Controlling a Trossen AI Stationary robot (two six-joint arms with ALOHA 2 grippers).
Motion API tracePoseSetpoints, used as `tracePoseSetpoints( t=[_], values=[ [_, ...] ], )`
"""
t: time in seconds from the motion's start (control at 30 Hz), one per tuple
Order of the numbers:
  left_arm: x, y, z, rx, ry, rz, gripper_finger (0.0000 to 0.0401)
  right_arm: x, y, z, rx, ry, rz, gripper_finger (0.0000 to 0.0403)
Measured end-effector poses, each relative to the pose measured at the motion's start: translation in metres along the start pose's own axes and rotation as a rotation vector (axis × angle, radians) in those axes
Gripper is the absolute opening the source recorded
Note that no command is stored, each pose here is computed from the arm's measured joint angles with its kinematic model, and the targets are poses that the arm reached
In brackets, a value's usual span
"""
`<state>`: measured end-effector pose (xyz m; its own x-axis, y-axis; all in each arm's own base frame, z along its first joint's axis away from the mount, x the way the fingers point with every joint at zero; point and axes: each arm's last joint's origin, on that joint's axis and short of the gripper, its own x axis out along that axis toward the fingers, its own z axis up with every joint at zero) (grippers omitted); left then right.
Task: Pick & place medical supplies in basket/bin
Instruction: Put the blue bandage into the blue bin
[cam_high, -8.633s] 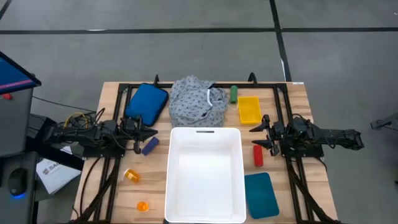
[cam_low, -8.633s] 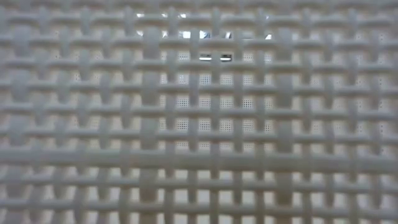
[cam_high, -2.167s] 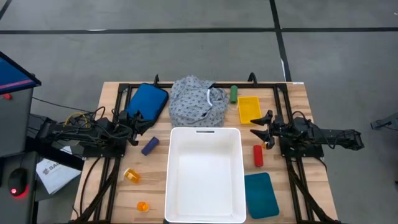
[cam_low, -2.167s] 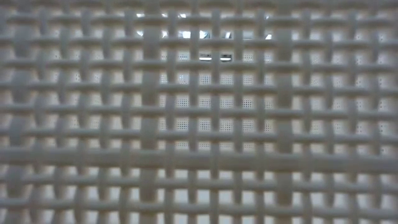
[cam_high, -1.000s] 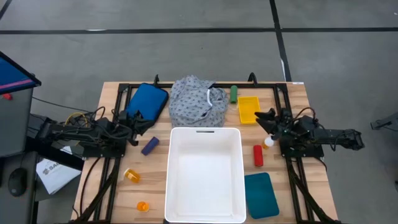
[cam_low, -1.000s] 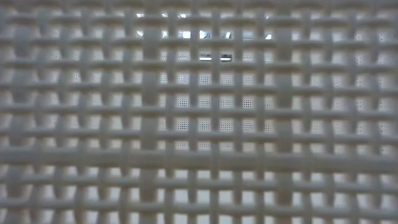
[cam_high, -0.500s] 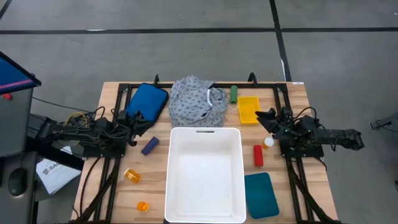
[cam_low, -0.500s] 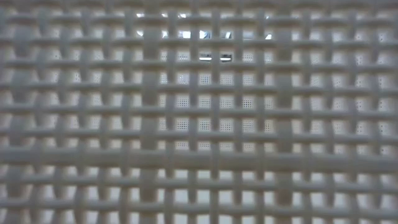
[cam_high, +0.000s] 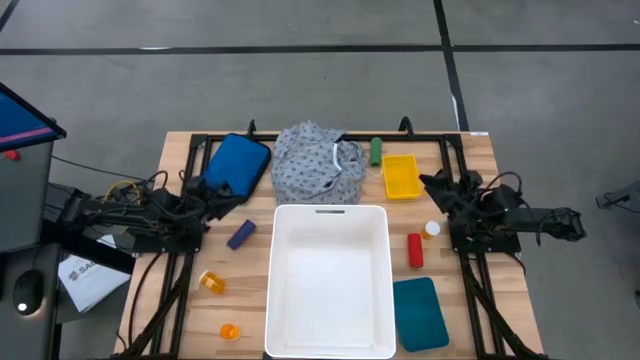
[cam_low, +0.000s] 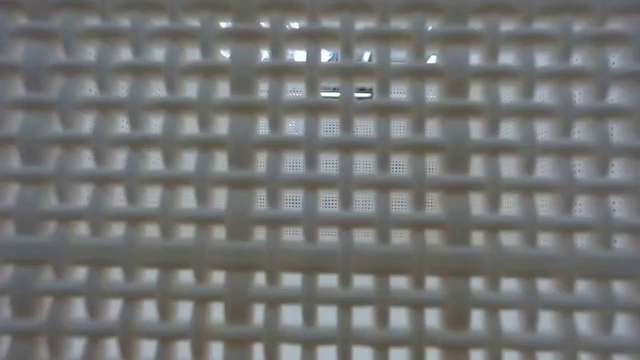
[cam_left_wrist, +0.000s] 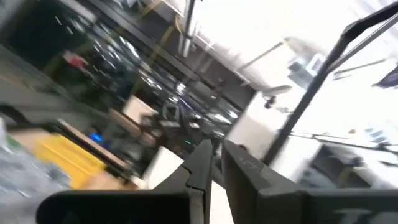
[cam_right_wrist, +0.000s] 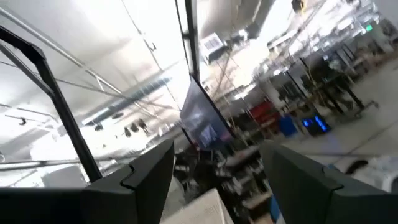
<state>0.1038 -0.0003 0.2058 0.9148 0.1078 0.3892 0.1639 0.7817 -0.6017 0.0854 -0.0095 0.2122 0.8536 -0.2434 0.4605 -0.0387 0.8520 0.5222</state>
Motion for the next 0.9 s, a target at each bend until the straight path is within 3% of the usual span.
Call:
tracePoseSetpoints(
  t=[0.17,0.3,0.43,0.57,0.67,0.77,0.9],
  values=[
    [0.002,0.004,-0.003,-0.018,0.002,0.075,0.0071,0.0,0.002,0.004,-0.013,-0.044,0.025,0.0239],
    [0.007,0.004,0.005,0.061,-0.126,0.197,0.0123,-0.001,0.003,0.01,-0.003,-0.115,0.001,0.0238],
    [0.02,-0.012,0.028,0.266,-0.226,0.293,0.0181,-0.001,0.004,0.015,-0.016,-0.184,-0.027,0.023],
    [0.033,-0.027,0.047,0.428,-0.237,0.372,0.0234,-0.002,0.004,0.019,-0.028,-0.246,-0.065,0.0224],
    [0.041,-0.04,0.062,0.498,-0.119,0.428,0.0259,-0.002,0.004,0.019,-0.028,-0.255,-0.075,0.0223],
    [0.044,-0.053,0.074,0.587,0.142,0.511,0.0267,-0.002,0.004,0.02,-0.03,-0.259,-0.076,0.0223],
    [0.04,-0.068,0.094,0.596,0.455,0.654,0.026,-0.002,0.005,0.02,-0.018,-0.263,-0.072,0.0223]
  ],
)
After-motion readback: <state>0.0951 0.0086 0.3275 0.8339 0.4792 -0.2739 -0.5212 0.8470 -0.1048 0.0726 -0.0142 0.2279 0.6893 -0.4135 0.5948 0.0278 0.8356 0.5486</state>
